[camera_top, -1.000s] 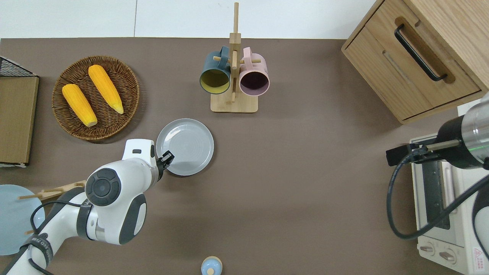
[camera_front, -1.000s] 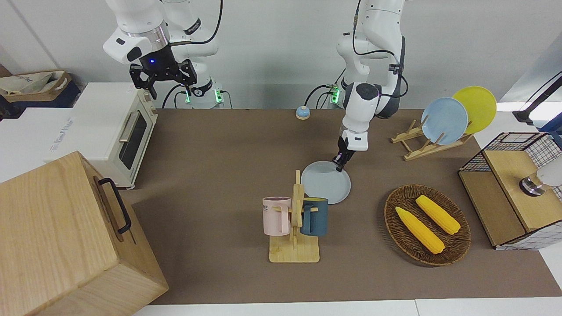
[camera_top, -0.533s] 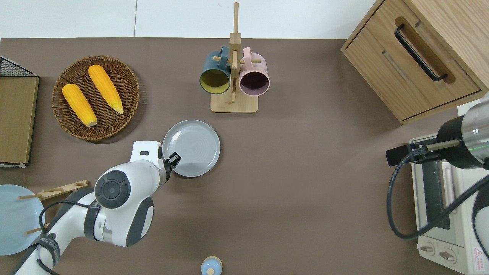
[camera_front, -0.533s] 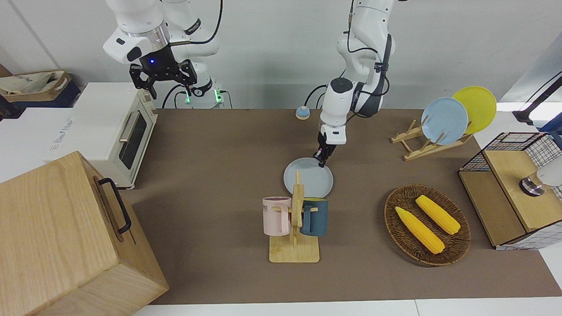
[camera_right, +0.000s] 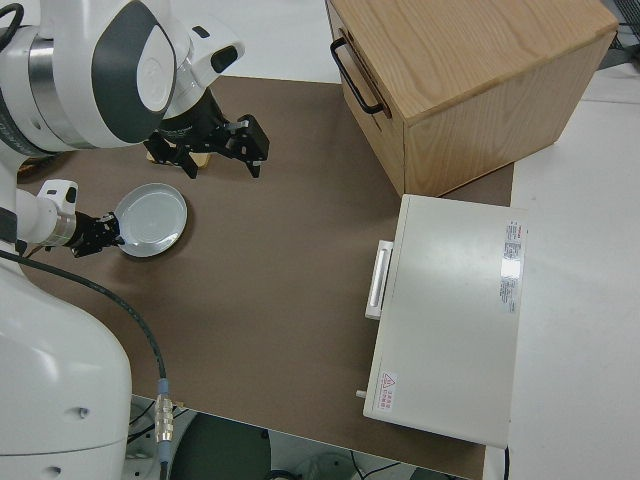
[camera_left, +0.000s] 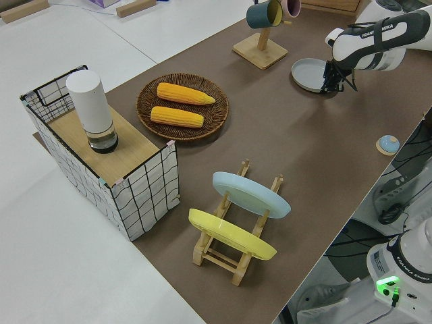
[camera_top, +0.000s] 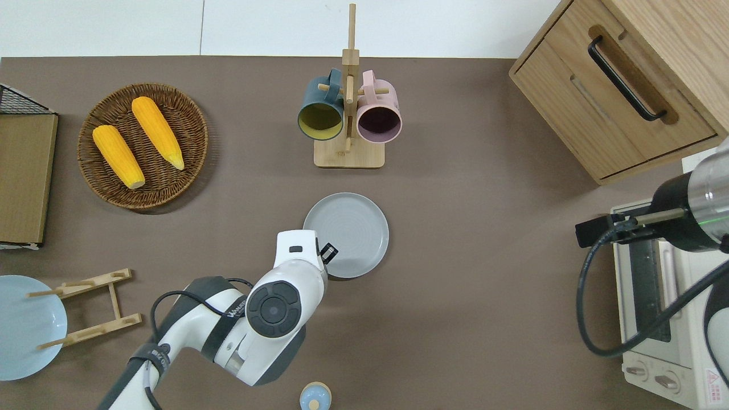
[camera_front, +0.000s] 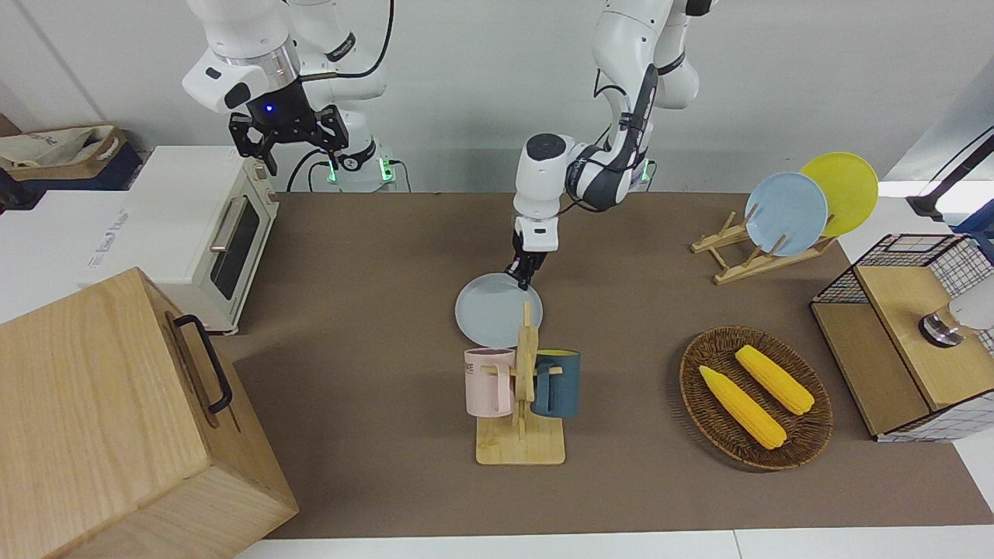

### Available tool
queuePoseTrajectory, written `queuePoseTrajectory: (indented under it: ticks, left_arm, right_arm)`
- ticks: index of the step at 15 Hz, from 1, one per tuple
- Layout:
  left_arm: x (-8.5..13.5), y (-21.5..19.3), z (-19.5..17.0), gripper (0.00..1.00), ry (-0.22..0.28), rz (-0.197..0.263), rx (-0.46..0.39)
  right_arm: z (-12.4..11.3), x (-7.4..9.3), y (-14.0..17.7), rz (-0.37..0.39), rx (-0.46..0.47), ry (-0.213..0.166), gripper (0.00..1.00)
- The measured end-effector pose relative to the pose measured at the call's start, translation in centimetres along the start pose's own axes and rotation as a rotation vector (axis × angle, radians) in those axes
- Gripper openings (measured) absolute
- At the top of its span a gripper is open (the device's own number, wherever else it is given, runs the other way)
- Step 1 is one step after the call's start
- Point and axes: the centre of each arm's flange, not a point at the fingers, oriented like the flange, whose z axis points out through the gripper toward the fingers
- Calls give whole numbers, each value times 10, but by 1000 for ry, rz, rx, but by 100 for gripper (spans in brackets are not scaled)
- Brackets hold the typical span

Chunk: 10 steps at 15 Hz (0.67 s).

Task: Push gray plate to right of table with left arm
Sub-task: 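Push the gray plate with the left gripper across toward the toaster oven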

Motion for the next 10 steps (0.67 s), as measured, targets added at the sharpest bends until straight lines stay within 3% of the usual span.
queuePoseTrajectory:
  ticks: [3, 10]
  left_arm:
    - [-24, 22, 5, 3, 14, -14, 11]
    - [-84, 66, 0, 3, -5, -27, 6]
  right_arm:
    - [0, 0, 0, 0, 0, 0, 99]
    - [0, 0, 0, 0, 0, 0, 99]
